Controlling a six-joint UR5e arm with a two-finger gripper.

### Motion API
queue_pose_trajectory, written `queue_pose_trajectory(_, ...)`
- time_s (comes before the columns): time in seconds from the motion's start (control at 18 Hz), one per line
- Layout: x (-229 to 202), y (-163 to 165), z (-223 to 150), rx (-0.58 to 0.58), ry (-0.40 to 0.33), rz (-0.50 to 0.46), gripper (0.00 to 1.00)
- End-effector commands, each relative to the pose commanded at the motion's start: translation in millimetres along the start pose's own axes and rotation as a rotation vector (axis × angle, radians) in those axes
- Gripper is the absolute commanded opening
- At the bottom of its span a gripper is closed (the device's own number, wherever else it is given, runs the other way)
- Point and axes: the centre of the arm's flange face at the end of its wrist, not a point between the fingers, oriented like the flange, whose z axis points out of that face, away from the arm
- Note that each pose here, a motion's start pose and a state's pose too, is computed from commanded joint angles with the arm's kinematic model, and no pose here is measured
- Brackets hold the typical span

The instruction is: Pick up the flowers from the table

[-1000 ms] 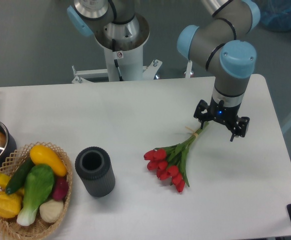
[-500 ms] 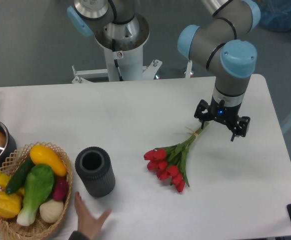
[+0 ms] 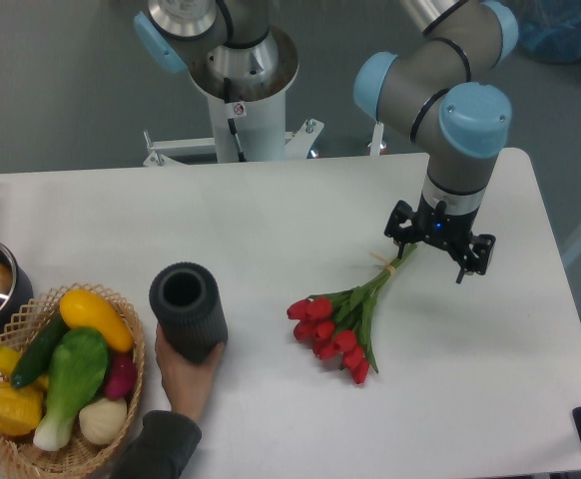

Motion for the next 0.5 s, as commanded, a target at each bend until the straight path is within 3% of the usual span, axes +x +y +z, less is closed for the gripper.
queue_pose_trajectory(0.22,13,-1,19,-0.011,0.041,0.056,1.00)
queue_pose_trajectory(0.5,36,-33,66,-0.029,0.100,0.103,1.00)
